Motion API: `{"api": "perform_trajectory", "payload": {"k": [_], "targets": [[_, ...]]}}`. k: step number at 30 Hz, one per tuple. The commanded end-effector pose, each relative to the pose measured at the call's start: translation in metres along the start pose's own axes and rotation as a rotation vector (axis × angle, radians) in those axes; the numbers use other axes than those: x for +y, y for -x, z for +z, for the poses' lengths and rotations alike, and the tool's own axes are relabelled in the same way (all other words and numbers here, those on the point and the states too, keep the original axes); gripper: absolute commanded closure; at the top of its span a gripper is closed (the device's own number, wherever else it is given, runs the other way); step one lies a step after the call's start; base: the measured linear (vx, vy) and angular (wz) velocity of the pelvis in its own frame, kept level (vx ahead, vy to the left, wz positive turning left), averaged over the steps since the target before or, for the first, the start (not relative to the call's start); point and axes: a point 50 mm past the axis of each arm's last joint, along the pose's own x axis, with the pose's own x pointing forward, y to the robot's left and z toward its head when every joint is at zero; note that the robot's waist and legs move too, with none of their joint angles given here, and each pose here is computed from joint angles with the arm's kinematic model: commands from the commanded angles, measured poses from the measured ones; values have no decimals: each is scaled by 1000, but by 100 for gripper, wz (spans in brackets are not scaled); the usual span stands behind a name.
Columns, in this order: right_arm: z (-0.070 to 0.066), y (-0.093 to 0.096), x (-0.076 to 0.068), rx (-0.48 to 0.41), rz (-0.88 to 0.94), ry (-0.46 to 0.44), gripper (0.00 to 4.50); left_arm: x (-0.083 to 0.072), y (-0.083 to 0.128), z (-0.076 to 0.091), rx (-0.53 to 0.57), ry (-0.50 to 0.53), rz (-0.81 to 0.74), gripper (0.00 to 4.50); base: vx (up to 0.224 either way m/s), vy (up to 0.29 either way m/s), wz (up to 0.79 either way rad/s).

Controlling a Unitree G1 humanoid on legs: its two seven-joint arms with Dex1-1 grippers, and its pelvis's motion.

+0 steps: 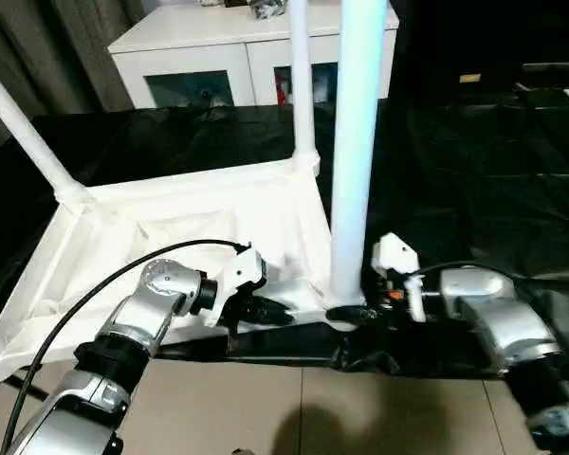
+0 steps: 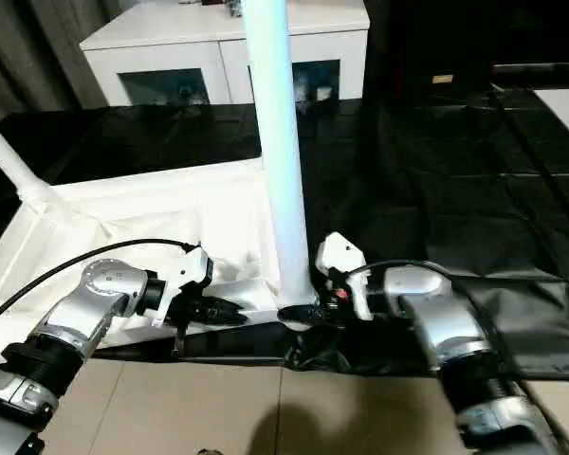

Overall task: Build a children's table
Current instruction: Rotate leg to tighten

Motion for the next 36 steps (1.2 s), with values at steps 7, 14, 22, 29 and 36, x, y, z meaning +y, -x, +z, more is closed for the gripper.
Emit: {"api": "perform_trajectory", "payload": {"k": [7,14,22,29,36], "targets": [[4,-30,-13,-50,-350,-106,180,18,-24,11,30,50,219,450,0,0,0],[9,-63,-22,-37,-740,-152,181,33,-61,42,-113,241,478,450,0,0,0],[17,-76,-23,-77,-793,-195,181,36,-73,53,-86,173,553,450,0,0,0],[23,-59,-30,-159,-717,-128,83,32,-63,44,-96,120,450,450,0,0,0],[12,-16,-22,-52,-348,113,71,16,-41,21,-66,44,173,450,0,0,0]]}}
